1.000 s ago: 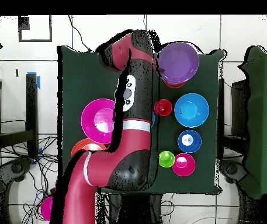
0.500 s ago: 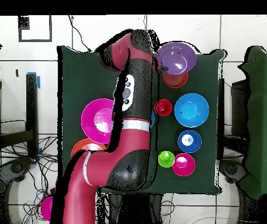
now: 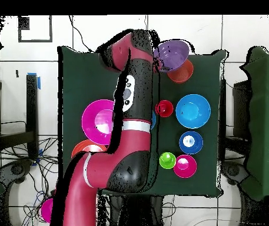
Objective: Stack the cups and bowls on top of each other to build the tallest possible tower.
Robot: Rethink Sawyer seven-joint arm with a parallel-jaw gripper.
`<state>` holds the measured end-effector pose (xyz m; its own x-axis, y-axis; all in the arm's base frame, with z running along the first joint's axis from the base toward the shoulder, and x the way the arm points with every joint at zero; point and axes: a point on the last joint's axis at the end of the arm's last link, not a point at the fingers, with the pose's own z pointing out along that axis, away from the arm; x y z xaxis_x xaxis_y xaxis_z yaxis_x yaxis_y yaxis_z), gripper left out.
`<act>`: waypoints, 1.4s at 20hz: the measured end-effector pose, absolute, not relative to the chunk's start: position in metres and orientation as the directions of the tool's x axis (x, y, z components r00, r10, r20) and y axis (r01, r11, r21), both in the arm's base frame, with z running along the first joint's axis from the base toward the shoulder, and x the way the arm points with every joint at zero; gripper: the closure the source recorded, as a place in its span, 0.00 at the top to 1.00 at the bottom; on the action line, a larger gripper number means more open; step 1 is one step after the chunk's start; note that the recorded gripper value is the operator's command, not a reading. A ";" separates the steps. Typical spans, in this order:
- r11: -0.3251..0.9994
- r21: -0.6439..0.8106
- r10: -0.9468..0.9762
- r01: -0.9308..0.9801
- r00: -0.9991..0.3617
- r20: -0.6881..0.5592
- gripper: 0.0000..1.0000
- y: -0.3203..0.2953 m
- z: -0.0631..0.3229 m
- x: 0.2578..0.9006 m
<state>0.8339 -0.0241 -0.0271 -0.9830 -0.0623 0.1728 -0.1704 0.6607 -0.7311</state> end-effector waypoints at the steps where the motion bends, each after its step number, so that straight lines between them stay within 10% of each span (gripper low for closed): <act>1: 0.661 -0.731 -0.062 -0.170 -0.983 0.173 1.00 -0.024 -0.027 0.834; 17: 0.667 -0.726 -0.061 -0.168 -0.983 0.171 1.00 -0.022 -0.026 0.834; 18: 0.669 -0.724 -0.060 -0.167 -0.983 0.171 0.00 -0.021 -0.026 0.834; 28: 0.673 -0.721 -0.073 -0.168 -0.984 0.162 0.00 -0.020 -0.029 0.836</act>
<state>0.8358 -0.0200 -0.0287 -0.9841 -0.0728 0.1618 -0.1682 0.6725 -0.7207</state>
